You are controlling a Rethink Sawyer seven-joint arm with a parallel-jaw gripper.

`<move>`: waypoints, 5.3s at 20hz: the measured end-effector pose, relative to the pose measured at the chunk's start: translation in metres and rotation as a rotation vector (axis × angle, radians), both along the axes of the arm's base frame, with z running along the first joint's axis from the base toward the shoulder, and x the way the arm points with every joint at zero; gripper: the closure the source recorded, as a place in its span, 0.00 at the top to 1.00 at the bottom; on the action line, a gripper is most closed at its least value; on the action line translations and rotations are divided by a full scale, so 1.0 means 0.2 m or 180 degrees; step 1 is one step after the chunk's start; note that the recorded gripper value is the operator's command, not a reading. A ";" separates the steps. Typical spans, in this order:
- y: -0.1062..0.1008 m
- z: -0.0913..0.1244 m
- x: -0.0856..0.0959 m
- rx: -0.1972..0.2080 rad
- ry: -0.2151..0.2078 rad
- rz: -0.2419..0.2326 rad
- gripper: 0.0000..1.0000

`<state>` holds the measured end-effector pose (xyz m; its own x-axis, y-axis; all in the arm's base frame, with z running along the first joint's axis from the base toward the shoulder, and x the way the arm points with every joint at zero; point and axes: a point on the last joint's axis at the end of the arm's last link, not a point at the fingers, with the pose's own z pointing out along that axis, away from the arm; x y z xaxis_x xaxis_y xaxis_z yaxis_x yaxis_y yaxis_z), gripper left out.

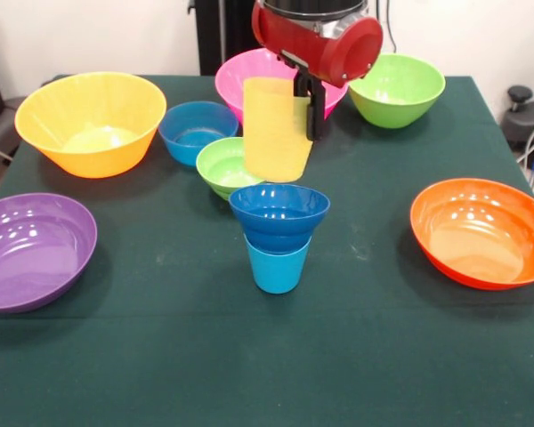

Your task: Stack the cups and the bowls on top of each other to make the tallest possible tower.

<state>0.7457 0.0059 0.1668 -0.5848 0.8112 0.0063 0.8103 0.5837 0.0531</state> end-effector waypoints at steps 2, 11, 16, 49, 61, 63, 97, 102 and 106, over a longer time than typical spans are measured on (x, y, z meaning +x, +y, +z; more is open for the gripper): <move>0.00 -0.04 0.00 0.0011 0.0022 -0.0002 0.00; 0.01 -0.18 -0.02 0.0054 0.0146 -0.0007 0.00; 0.01 -0.23 -0.03 0.0067 0.0179 -0.0007 0.00; 0.03 -0.31 0.00 0.0051 -0.0051 -0.0010 0.00; 0.06 -0.34 -0.04 0.0061 -0.0038 0.0010 0.00; 0.06 -0.35 -0.05 0.0063 -0.0042 0.0012 0.00; 0.03 -0.42 -0.12 -0.0142 -0.0024 0.0235 0.00; 0.03 -0.43 -0.12 -0.0133 -0.0026 0.0238 0.00; 0.04 -0.44 -0.12 -0.0114 -0.0023 0.0256 0.00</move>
